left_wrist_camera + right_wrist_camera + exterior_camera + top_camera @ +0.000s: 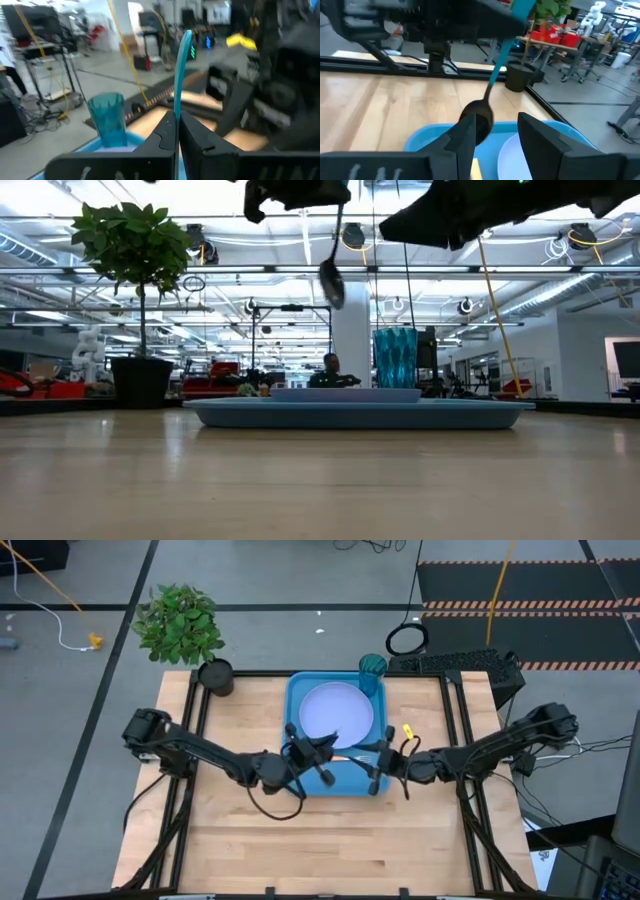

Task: Pick and place plate/cup/fork/spoon on tray
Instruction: Put the blue spoon on the blue serving tray to the right of the orange fork

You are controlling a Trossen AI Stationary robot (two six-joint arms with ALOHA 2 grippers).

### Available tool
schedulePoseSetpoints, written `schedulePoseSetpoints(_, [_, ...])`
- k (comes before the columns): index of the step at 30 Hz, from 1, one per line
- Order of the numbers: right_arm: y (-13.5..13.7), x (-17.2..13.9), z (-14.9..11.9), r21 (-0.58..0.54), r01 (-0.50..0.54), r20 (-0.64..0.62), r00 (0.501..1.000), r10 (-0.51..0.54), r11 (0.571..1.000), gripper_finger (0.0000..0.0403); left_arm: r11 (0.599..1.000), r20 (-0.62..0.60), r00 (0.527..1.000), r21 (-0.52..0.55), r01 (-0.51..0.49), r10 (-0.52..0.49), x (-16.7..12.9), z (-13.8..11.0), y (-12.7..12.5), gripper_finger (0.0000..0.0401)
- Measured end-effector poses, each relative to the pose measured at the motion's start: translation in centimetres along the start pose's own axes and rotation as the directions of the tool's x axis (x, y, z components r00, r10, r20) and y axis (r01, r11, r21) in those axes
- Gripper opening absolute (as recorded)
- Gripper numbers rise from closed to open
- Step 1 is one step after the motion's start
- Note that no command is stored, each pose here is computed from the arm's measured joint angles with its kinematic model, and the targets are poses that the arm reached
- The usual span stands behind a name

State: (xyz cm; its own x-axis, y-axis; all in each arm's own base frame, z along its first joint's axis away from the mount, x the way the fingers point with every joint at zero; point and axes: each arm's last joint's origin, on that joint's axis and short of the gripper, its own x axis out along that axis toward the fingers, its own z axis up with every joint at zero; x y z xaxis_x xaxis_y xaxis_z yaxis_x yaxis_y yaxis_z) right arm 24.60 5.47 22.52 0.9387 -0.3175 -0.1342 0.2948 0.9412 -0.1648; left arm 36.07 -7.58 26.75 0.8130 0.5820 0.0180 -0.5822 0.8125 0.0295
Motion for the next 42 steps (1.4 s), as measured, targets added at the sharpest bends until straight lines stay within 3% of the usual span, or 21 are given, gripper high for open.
schedulePoseSetpoints(7, [-0.1,1.2,-0.9,-0.022,0.031,-0.012,0.999,-0.031,0.999,0.0141,0.997,0.135,0.99,-0.067,-0.034,0.042,1.3,-1.6,-1.0,0.0005])
schedulePoseSetpoints(15, [-0.7,1.8,-1.0,-0.038,0.056,-0.012,0.998,-0.056,0.998,0.0141,0.994,0.156,0.986,-0.104,-0.036,0.052,1.5,-2.2,-1.2,0.0005])
schedulePoseSetpoints(26, [-1.2,2.2,-0.8,-0.016,0.0,0.016,1.0,0.0,1.0,0.0141,0.991,0.187,0.982,-0.127,0.049,-0.025,1.7,-2.0,-1.2,0.0006])
schedulePoseSetpoints(32, [-1.2,2.2,-0.6,-0.011,-0.034,0.041,0.999,0.034,0.999,0.014,0.977,0.218,0.969,-0.15,0.152,-0.118,2.0,-1.9,-1.2,0.0005])
schedulePoseSetpoints(36, [-1.3,2.2,-0.6,-0.014,-0.03,0.043,0.999,0.03,0.999,0.0113,0.979,0.217,0.969,-0.141,0.149,-0.116,2.0,-1.9,-1.1,0.0005])
schedulePoseSetpoints(42, [-1.3,2.3,-0.6,-0.058,-0.042,0.044,0.998,0.044,0.997,0.0019,0.985,0.218,0.969,-0.102,0.142,-0.117,2.0,-1.9,-1.1,0.0013])
